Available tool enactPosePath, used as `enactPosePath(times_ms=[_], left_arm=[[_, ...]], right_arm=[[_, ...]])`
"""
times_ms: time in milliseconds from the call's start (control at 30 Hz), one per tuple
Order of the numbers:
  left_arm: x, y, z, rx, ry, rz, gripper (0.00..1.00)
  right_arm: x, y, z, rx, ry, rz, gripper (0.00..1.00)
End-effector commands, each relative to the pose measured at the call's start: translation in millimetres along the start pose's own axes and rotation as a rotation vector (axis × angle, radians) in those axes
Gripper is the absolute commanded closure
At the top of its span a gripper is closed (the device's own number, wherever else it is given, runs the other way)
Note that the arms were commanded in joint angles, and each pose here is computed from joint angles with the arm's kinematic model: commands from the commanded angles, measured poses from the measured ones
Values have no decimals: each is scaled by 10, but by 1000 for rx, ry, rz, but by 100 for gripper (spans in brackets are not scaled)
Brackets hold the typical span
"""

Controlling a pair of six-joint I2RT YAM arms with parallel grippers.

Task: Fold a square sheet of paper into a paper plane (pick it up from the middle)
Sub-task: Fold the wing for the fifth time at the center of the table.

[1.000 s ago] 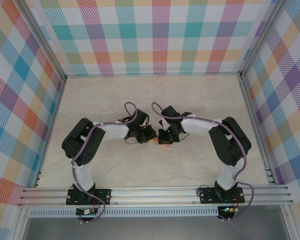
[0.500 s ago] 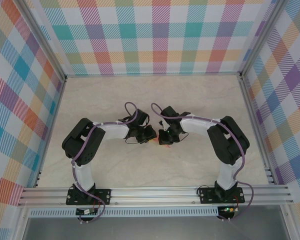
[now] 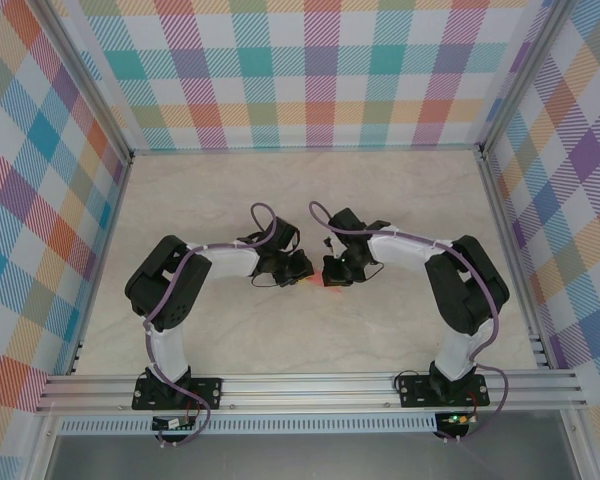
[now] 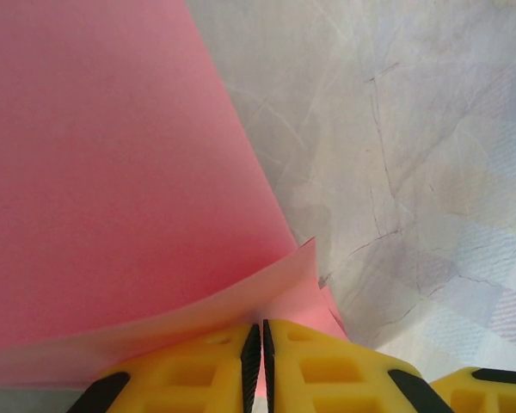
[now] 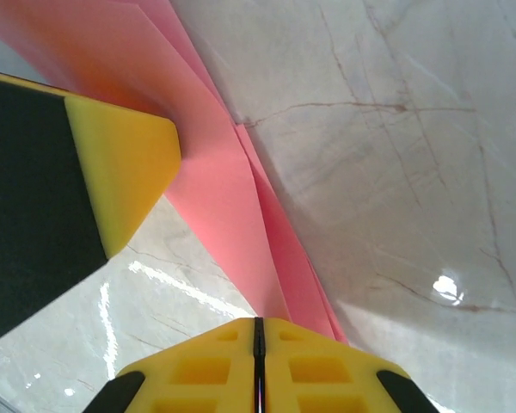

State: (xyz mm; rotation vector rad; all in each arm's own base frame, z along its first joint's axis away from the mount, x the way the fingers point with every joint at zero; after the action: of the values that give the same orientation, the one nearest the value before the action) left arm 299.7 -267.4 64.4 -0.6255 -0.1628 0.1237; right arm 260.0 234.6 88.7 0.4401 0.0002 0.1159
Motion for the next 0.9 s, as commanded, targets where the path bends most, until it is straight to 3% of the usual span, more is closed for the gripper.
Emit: enactPosePath(times_ms=[0,867], left_arm=[[-161,537,-175,241,41,48,85],[-172,555,-169,258,46,43,85]], right_arm=[[-125,-65,18,-7,44,14,90],[-75,-298,-81,-44,47,-49,90]])
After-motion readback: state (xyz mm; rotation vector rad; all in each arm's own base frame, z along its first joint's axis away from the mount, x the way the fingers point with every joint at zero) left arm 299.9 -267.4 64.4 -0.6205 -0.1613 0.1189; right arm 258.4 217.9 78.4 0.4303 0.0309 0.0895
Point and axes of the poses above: each hand's point on the last joint's axis, 136 mm out from that joint toward the fingers, its own z axis back along the fingers, its own y axis along the line the jaws close on, x = y × z, the point moved 6 cm from there along z, back along the fingers, and after that the axes turned 5 degrees about -z, right-handed, at the moved point
